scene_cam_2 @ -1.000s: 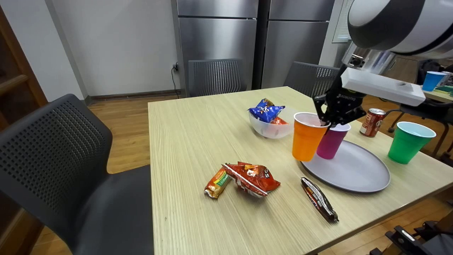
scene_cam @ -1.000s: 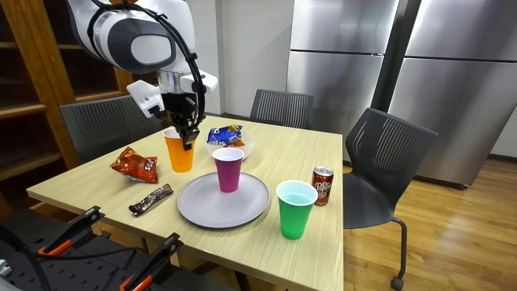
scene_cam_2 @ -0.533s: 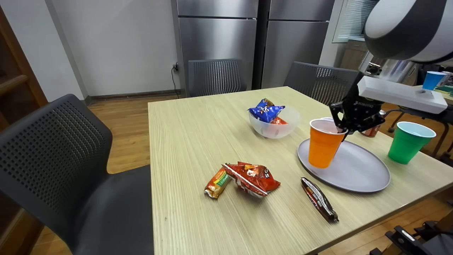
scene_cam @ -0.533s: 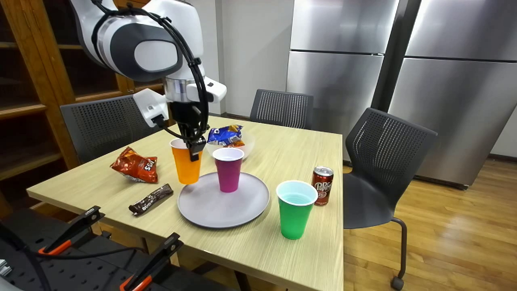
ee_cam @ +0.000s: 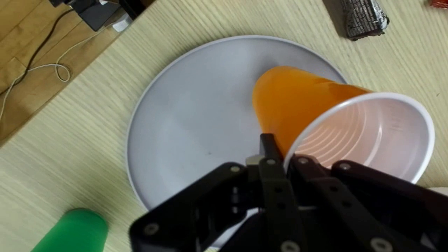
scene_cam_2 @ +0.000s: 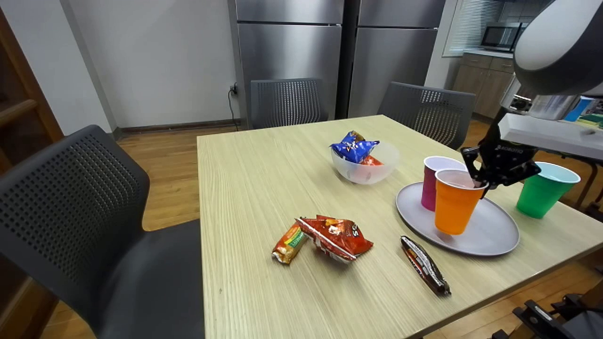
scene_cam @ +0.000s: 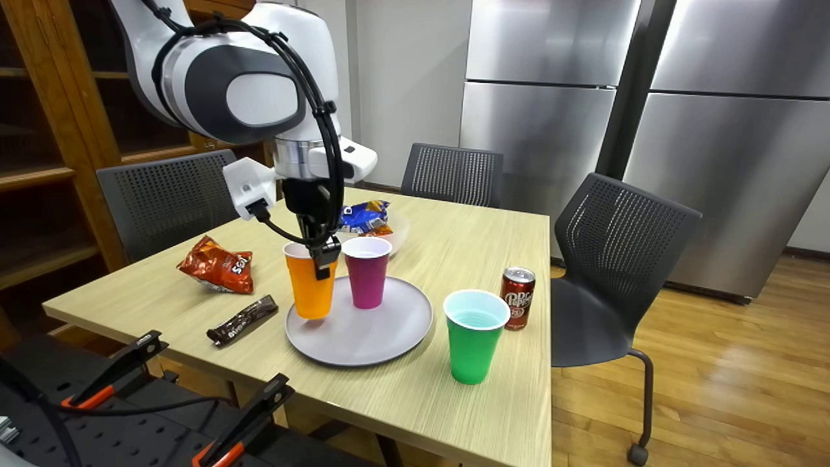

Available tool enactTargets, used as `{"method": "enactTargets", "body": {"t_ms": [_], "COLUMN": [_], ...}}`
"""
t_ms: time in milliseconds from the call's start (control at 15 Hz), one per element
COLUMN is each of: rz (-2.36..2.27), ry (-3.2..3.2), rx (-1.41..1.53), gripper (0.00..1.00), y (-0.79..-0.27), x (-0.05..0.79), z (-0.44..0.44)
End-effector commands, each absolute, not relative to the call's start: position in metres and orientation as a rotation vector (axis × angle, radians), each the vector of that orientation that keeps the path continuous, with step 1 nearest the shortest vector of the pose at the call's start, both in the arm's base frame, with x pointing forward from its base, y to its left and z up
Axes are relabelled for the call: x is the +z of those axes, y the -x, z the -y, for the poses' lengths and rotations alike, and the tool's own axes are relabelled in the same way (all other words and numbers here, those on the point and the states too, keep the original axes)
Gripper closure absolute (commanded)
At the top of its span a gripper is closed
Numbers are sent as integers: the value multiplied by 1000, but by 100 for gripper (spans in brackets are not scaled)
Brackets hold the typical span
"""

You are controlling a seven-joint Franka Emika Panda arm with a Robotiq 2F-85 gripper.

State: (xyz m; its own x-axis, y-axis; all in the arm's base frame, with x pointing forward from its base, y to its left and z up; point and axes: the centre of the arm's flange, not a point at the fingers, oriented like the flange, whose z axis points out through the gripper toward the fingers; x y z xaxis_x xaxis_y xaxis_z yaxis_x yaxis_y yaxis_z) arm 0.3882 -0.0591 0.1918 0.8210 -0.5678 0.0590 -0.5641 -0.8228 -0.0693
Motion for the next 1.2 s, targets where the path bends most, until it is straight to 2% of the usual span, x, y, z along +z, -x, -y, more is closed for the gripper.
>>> {"method": "enactTargets", "body": {"t_ms": [0,1133], "rz": [-990,-1090], "ry": [2944,2935], "rx": [-140,-67], "gripper": [99,99], "y": [-376,-372], "x": [198,176], "z": [68,79]}}
